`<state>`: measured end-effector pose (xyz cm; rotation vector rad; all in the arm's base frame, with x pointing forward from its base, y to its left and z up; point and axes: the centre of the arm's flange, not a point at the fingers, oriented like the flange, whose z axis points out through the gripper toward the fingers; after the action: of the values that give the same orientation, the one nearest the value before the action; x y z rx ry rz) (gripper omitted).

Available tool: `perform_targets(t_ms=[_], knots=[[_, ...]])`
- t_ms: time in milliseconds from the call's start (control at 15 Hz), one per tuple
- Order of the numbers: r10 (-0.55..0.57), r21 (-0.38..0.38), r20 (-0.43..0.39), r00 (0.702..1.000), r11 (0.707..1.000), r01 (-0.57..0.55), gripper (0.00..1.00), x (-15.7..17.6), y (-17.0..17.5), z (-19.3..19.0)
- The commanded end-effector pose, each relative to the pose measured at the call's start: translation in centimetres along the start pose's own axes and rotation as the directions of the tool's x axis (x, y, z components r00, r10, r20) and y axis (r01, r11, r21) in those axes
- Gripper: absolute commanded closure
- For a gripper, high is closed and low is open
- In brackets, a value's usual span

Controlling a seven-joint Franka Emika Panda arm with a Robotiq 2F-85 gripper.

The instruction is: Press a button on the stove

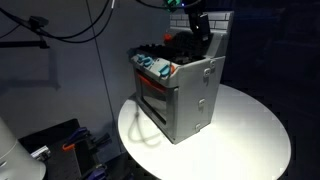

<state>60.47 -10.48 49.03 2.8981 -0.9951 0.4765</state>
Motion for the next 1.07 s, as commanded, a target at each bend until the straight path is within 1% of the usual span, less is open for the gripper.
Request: perform_targets(t_ms=[0,1000], knots=[[0.022,0.004,0.012,1.000,1.000,-0.022,0.00,1.37,-0.53,-0.18],[0.013,0.010,-0.014,1.000,1.000,-0.013,0.00,2.13,-0.93,0.42]])
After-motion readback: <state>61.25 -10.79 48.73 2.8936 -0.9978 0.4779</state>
